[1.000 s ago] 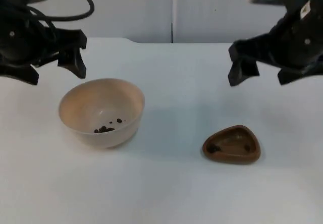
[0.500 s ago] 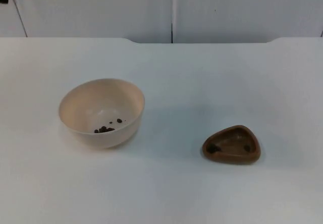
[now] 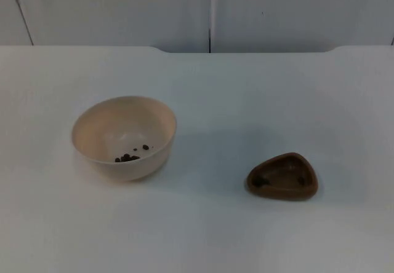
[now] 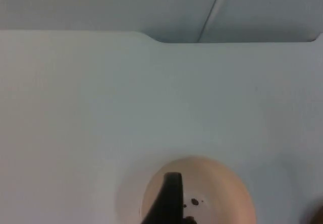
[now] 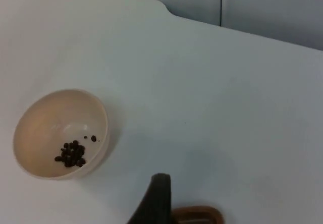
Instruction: Pick up the bowl with the left hand and pour the coffee beans from the cup into the bowl with the right hand.
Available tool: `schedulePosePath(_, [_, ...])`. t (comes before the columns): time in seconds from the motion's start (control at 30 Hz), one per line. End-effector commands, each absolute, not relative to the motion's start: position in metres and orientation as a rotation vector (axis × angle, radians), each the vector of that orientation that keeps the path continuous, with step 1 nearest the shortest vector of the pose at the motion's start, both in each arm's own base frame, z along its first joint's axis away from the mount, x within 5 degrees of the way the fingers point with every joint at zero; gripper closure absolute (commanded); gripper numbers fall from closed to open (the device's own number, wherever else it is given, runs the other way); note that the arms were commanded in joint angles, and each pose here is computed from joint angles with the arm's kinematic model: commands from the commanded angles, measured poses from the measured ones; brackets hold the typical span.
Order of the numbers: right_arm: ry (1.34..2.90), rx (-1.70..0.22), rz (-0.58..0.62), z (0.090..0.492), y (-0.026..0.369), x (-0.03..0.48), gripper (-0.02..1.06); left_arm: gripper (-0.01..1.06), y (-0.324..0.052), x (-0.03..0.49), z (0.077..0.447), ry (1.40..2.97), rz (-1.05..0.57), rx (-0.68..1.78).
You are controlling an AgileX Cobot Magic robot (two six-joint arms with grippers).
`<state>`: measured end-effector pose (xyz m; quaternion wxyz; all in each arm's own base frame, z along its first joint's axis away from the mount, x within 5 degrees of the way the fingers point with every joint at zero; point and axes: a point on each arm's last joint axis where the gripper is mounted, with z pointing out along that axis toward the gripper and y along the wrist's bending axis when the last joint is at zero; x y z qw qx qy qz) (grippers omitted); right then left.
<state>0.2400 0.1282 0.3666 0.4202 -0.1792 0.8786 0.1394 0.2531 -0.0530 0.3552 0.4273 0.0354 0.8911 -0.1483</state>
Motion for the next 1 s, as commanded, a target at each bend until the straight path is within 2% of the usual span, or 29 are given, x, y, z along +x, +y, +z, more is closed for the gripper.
schedulePosePath(0.0, [2.183,-0.460,0.343,0.377,0.122,0.229,0.23,0.26,-0.051,0.238,0.357,2.214,-0.362,0.106])
schedulePosePath(0.4, [2.101,-0.471,0.348,0.391,0.099,0.185,0.23,0.26,-0.047,0.198,0.381,2.151,-0.366,0.159])
schedulePosePath(0.97, [2.007,-0.458,0.365,0.361,0.057,0.103,0.23,0.26,-0.040,0.122,0.410,2.048,-0.365,0.267])
